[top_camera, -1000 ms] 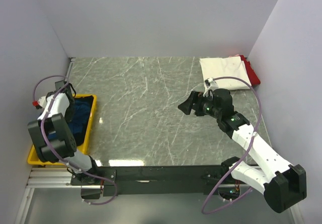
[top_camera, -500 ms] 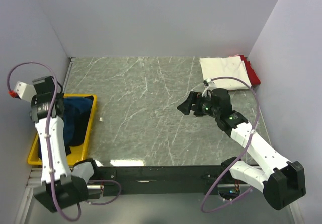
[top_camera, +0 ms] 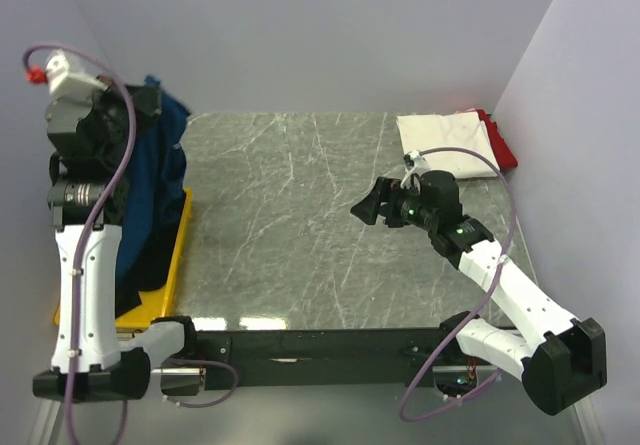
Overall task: Fold and stack the t-shirts
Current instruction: Grab the tshirt from the pile, then move the tshirt to the center of the board
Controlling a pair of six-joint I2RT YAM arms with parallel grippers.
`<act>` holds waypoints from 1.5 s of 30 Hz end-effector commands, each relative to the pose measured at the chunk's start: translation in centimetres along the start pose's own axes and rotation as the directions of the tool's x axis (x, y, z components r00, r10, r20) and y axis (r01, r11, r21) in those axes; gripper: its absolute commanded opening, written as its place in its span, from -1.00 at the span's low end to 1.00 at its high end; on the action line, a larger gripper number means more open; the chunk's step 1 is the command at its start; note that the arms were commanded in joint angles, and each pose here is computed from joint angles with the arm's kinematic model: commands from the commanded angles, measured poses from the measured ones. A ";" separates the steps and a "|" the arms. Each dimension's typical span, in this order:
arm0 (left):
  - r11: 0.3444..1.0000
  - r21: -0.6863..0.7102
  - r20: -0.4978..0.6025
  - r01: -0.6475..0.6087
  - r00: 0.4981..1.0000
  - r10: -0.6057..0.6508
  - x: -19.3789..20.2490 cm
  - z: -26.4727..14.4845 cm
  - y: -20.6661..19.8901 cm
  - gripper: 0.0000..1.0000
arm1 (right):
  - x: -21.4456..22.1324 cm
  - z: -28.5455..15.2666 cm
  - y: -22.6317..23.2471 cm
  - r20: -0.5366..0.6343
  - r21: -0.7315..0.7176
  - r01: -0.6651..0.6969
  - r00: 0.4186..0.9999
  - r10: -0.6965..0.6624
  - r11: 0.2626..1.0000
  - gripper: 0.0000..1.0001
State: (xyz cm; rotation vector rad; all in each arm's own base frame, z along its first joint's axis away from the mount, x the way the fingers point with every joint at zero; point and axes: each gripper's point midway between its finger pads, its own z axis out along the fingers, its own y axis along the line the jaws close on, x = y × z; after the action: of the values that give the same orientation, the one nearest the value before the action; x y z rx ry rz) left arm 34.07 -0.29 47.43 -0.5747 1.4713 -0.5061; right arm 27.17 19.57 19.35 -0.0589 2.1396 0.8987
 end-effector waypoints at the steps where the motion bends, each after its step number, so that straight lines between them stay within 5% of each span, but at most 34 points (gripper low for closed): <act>1: 0.960 0.271 0.041 -0.075 0.997 0.066 -1.9 -1.4 -9.0 -0.99 | -3.2 -1.1 1.8 0.100 -0.025 0.049 0.994 -0.047 0.998 0.91; 22: 0.794 0.608 -0.179 0.009 0.976 0.127 7.2 -4.0 -25.0 -0.99 | -5.4 -2.0 4.4 0.201 -0.108 0.097 0.977 -0.074 0.989 0.92; 33: 0.773 0.631 -0.253 0.057 0.958 0.136 10.5 -3.9 -27.0 -0.99 | -4.7 2.7 1.4 0.322 -0.044 0.129 0.941 -0.108 0.991 0.91; 45: 0.785 0.618 -0.273 0.045 0.948 0.161 11.2 -4.4 -26.0 -0.99 | -3.3 9.0 0.7 0.342 -0.093 0.169 0.931 -0.128 0.981 0.43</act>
State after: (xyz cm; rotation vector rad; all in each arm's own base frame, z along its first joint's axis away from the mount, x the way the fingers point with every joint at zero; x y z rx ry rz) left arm 32.73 -28.91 51.24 0.0884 1.6207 -0.9824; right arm 33.61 23.40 13.56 -0.0798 1.9478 0.8514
